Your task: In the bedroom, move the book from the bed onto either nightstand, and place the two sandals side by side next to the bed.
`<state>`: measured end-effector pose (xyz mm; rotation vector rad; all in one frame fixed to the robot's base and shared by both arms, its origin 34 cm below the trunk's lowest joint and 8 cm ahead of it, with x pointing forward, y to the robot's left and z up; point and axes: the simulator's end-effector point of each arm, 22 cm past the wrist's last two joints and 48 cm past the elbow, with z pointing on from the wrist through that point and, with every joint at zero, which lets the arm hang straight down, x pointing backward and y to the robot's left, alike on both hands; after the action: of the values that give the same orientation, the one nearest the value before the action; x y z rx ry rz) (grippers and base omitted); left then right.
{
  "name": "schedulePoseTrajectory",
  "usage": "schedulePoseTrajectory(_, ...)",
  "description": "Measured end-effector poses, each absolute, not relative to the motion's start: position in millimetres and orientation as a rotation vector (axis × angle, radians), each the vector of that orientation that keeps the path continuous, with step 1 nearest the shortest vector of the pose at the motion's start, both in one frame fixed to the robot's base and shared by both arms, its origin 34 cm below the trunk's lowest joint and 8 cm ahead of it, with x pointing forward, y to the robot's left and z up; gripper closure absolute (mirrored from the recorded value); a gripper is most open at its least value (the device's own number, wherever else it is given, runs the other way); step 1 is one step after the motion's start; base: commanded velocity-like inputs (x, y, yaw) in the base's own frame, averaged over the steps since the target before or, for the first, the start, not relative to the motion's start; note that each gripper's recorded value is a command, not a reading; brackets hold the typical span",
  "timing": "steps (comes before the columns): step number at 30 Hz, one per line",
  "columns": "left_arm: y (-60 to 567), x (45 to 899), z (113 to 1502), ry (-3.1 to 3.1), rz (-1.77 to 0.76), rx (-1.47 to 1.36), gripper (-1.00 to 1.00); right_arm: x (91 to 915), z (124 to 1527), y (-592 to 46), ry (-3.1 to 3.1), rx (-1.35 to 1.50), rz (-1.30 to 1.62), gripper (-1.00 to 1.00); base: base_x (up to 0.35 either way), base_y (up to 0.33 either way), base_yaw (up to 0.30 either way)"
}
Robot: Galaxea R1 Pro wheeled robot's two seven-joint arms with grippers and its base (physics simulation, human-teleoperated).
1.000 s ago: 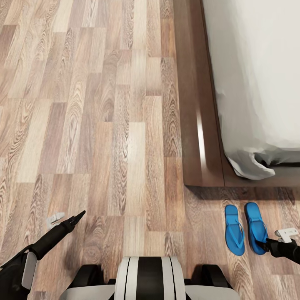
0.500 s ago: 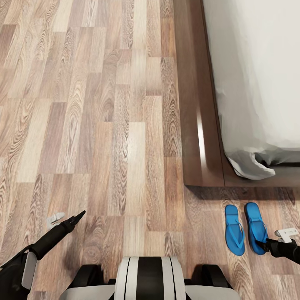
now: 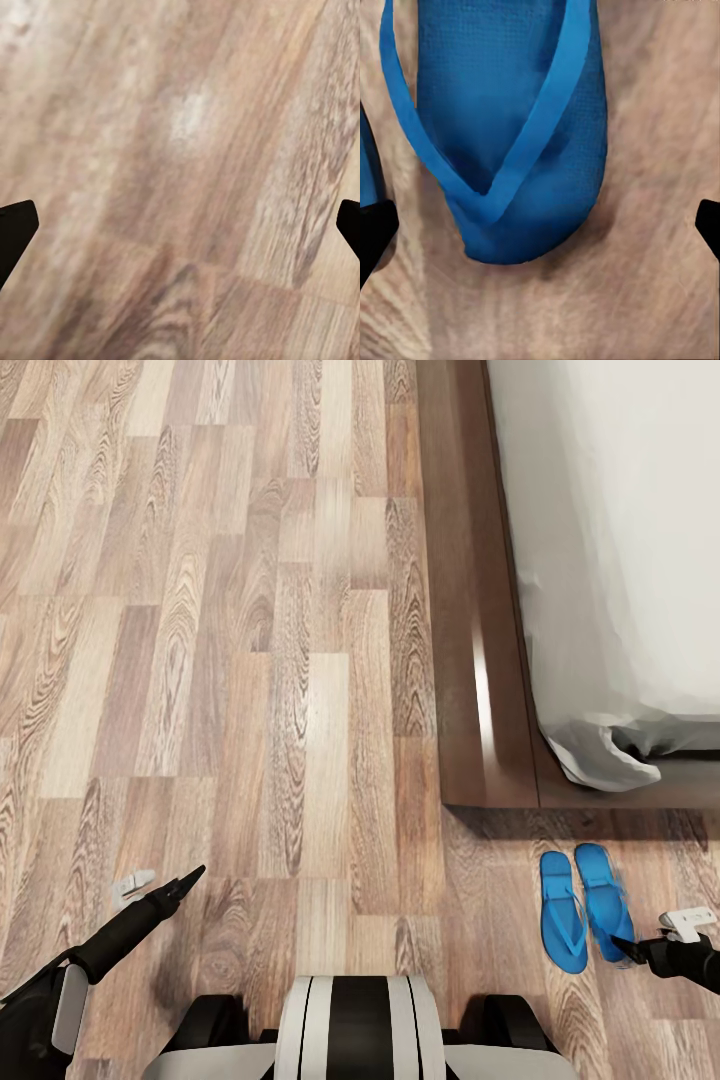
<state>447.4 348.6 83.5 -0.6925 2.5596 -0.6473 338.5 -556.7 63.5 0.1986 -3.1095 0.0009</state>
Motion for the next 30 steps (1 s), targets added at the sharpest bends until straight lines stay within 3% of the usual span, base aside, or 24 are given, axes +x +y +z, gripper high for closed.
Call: schedulePoseTrajectory(30,348.6,452.2,88.3,2.549,-0.65,-0.688,-1.0,343.9,66.8,-556.8,-3.122,0.198,0.003,-1.0,0.0,0.0,0.0)
